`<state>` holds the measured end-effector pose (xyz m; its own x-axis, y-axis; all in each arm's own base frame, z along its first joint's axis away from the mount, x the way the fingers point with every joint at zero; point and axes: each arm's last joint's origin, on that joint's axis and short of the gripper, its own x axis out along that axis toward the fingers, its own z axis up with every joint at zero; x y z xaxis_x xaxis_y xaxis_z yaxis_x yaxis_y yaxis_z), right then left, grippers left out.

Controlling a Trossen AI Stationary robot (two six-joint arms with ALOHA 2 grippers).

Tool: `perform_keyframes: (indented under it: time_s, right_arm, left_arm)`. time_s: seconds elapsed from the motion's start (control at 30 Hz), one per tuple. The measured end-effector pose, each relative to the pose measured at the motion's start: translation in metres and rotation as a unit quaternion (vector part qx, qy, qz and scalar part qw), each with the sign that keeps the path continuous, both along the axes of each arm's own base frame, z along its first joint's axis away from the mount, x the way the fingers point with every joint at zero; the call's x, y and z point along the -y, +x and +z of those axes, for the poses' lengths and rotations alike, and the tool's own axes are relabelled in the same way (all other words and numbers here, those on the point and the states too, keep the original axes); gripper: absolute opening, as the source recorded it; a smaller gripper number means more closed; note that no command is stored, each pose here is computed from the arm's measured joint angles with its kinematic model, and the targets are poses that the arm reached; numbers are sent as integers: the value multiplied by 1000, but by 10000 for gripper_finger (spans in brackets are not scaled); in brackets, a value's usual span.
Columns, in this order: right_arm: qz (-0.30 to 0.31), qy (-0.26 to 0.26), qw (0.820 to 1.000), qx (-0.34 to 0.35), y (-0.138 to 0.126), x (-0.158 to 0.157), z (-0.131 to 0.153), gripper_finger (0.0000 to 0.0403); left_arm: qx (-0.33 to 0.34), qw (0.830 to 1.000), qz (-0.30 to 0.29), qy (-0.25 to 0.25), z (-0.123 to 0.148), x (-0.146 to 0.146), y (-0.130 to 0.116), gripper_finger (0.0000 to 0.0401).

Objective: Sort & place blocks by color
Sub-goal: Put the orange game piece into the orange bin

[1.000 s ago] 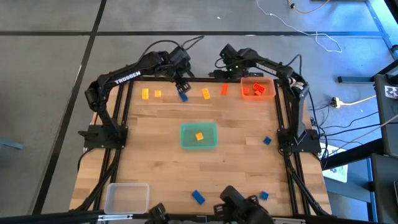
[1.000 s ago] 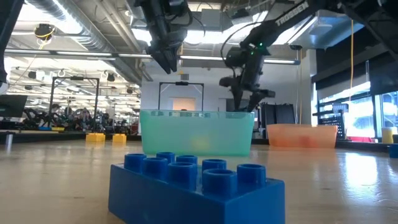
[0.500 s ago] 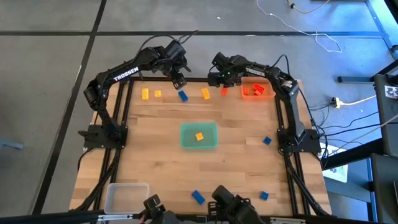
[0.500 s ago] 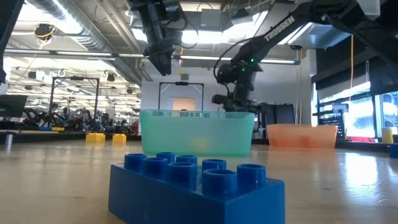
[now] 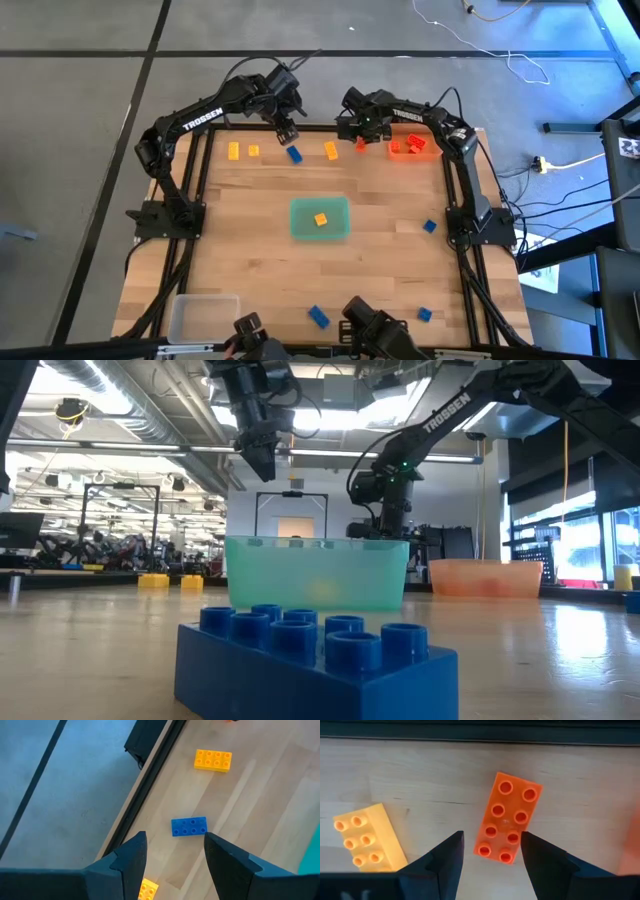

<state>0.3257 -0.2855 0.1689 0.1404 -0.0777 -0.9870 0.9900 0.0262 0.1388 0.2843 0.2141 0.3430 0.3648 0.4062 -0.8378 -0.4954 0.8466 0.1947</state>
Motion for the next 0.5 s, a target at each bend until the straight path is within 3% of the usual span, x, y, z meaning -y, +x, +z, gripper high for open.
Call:
perform_keyframes:
  time_s: [0.5]
  right_arm:
    - [-32,-26,999,-21,-2,1,-5,197]
  left_arm:
    - [-5,1000,-10,4,0,0,0,188]
